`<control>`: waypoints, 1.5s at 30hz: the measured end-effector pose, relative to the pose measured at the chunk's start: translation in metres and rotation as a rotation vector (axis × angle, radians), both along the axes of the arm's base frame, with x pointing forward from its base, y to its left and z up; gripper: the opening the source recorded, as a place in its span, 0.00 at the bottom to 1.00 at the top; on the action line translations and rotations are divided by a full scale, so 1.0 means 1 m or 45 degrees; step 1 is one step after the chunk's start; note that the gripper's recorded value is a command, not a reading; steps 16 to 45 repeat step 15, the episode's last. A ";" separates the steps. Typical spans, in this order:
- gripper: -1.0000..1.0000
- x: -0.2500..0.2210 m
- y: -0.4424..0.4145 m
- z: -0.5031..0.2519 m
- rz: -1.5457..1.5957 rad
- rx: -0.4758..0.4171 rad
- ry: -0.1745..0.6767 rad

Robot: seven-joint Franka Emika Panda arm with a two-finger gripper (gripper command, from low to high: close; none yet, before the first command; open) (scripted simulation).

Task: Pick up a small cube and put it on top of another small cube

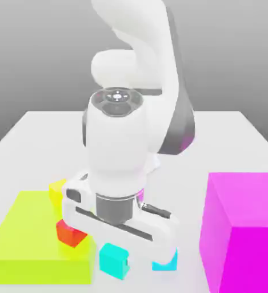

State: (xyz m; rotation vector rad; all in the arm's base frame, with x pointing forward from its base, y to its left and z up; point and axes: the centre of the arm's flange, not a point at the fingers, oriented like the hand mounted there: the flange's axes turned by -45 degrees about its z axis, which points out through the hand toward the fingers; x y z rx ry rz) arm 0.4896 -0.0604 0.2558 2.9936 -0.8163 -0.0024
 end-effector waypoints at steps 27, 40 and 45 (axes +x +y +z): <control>1.00 -0.074 -0.070 -0.001 -0.221 0.047 -0.020; 1.00 -0.074 -0.070 -0.001 -0.221 0.047 -0.020; 1.00 -0.074 -0.070 -0.001 -0.221 0.047 -0.020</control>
